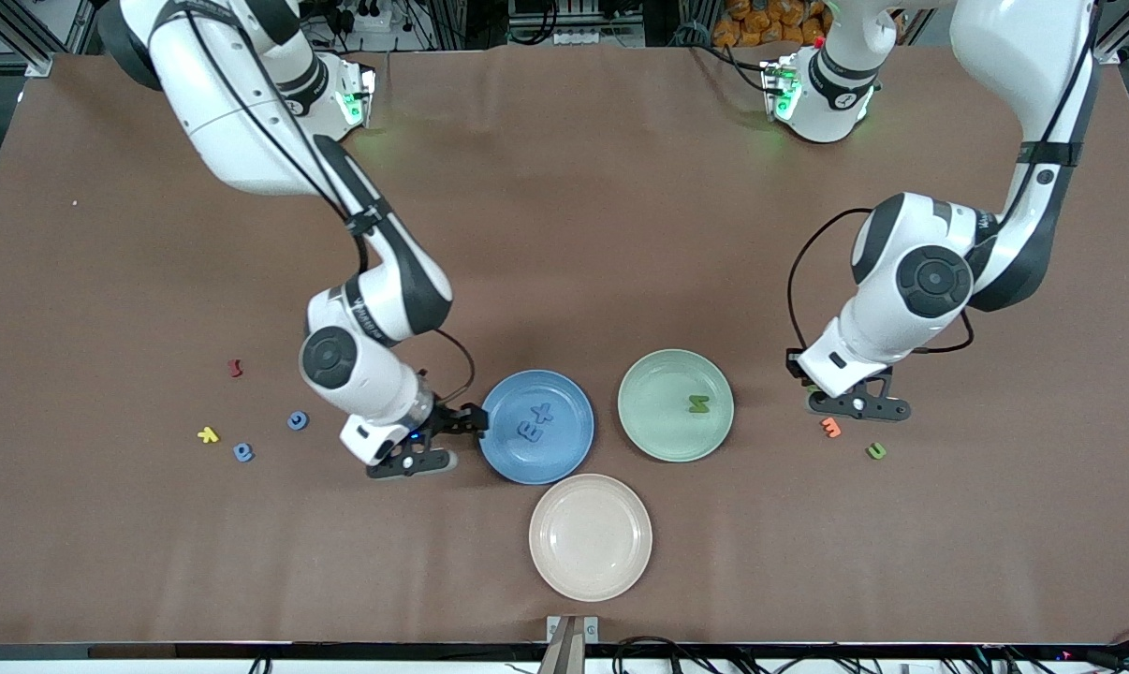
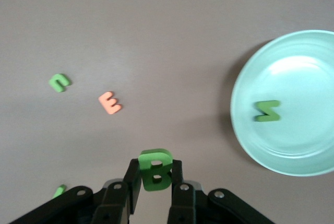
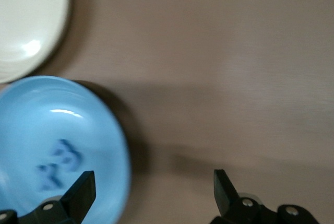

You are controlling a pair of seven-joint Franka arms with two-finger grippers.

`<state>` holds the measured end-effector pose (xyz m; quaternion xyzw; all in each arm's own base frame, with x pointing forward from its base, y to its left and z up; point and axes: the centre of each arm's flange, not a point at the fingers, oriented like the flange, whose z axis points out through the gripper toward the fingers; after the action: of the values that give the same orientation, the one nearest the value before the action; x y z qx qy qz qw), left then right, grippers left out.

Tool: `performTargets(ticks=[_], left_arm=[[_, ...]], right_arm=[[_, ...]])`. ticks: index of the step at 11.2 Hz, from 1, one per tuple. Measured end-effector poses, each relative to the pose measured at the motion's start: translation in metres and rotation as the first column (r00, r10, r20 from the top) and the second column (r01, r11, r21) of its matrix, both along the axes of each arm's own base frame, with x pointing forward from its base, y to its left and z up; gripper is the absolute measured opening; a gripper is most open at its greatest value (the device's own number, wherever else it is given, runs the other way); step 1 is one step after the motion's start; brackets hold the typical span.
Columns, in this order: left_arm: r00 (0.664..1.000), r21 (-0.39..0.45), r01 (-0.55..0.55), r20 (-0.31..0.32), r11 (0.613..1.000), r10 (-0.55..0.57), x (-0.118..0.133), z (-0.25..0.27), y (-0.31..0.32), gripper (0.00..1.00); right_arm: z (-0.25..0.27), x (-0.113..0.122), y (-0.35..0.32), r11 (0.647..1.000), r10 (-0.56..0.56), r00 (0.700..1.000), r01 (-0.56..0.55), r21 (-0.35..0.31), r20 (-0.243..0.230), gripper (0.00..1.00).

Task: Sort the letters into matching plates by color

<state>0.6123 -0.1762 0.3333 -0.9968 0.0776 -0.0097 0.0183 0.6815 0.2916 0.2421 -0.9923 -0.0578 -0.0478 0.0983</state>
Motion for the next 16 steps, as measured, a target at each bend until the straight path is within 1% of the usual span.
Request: performTargets(ticks=[1,3,5,8,10,11,13,14,15,16], left_arm=[[1.000,-0.005,0.020,0.001,1.000,-0.020,-0.003,0.001,-0.013,0.27],[0.999,-0.037,0.037,-0.008,0.999,-0.037,-0.011,-0.001,-0.051,0.27],[0.999,-0.054,0.034,-0.023,0.998,-0.036,-0.022,-0.014,-0.102,0.27],[0.999,-0.083,0.005,-0.039,0.996,-0.009,-0.035,-0.049,-0.178,0.27],[0.999,-0.104,-0.002,-0.037,0.995,-0.002,-0.038,-0.081,-0.201,0.27],[0.999,-0.097,0.003,-0.039,0.995,-0.007,-0.037,-0.093,-0.202,0.27],[0.999,-0.087,0.003,-0.041,0.996,-0.007,-0.035,-0.103,-0.198,0.27],[0.999,-0.086,0.003,-0.039,0.996,-0.006,-0.034,-0.103,-0.198,0.30],[1.000,-0.083,0.002,-0.030,0.997,-0.004,-0.030,-0.101,-0.195,0.40],[1.000,-0.083,-0.006,-0.015,0.997,0.005,-0.022,-0.096,-0.189,0.54]], right_arm=[[-0.003,0.005,-0.024,1.000,0.022,1.000,-0.022,-0.019,-0.015,1.00],[-0.006,0.004,-0.070,0.994,0.089,0.995,-0.090,-0.053,-0.034,1.00],[0.002,-0.002,-0.103,0.985,0.156,0.987,-0.159,-0.074,-0.036,1.00],[0.012,-0.016,-0.144,0.963,0.251,0.966,-0.256,-0.089,-0.063,1.00],[0.006,-0.024,-0.173,0.949,0.280,0.956,-0.289,-0.122,-0.089,1.00],[0.002,-0.026,-0.187,0.949,0.274,0.957,-0.286,-0.136,-0.101,1.00],[-0.003,-0.026,-0.213,0.958,0.235,0.966,-0.250,-0.139,-0.110,1.00],[-0.003,-0.025,-0.227,0.967,0.197,0.974,-0.212,-0.140,-0.112,1.00],[-0.004,-0.025,-0.241,0.978,0.141,0.983,-0.156,-0.142,-0.114,1.00],[-0.006,-0.025,-0.250,0.985,0.080,0.990,-0.097,-0.144,-0.114,1.00]])
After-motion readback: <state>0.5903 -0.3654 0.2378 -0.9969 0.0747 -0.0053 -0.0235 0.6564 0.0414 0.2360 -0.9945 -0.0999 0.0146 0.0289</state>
